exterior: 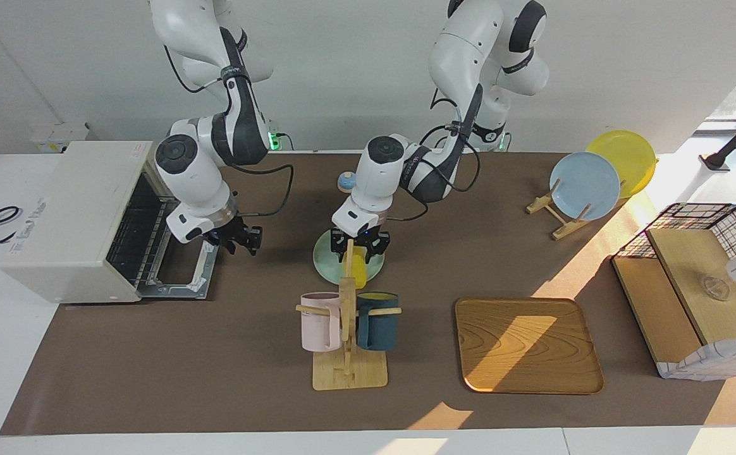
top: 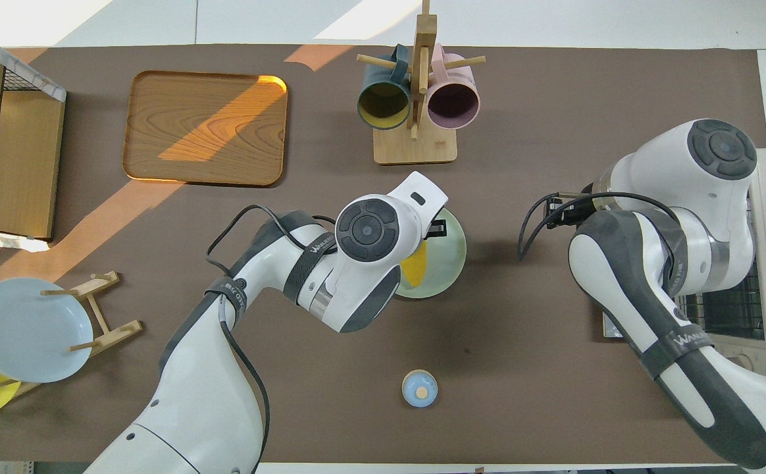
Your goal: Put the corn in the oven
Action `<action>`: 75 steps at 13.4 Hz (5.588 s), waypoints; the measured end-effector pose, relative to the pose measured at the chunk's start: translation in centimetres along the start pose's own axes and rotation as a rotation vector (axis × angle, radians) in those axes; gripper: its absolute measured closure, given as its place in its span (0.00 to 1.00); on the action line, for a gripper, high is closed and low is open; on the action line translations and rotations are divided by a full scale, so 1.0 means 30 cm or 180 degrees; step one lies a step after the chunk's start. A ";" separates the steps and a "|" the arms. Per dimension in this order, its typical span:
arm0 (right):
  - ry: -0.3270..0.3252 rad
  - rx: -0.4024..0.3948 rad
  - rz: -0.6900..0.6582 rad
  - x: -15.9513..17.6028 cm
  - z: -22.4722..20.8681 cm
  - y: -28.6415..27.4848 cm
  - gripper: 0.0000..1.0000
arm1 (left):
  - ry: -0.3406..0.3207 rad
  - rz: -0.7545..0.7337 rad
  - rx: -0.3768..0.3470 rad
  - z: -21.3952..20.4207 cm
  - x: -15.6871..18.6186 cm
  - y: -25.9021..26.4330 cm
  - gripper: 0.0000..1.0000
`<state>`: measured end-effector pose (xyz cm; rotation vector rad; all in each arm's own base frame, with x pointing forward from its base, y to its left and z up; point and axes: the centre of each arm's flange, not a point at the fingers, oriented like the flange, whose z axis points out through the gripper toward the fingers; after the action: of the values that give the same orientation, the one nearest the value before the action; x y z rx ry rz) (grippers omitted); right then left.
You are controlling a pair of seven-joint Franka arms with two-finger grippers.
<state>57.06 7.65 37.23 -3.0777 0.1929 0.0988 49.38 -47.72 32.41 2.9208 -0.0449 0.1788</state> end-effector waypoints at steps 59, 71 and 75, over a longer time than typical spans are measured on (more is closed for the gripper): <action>-0.0275 -0.0831 0.0047 0.005 -0.160 0.031 0.97 | -0.0551 0.0140 0.0581 -1.116 0.250 -1.079 0.00; -0.0369 -0.0677 -0.0053 -0.023 -0.067 0.450 0.97 | -0.0550 0.0140 0.0581 -1.116 0.250 -1.079 0.00; -0.0382 -0.0665 -0.0062 -0.039 -0.064 0.477 0.92 | -0.0550 0.0140 0.0581 -1.116 0.250 -1.079 0.00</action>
<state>54.21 -6.50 38.47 -3.2660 0.1558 0.3219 54.29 -9.05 58.97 3.1113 -0.1264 -0.0672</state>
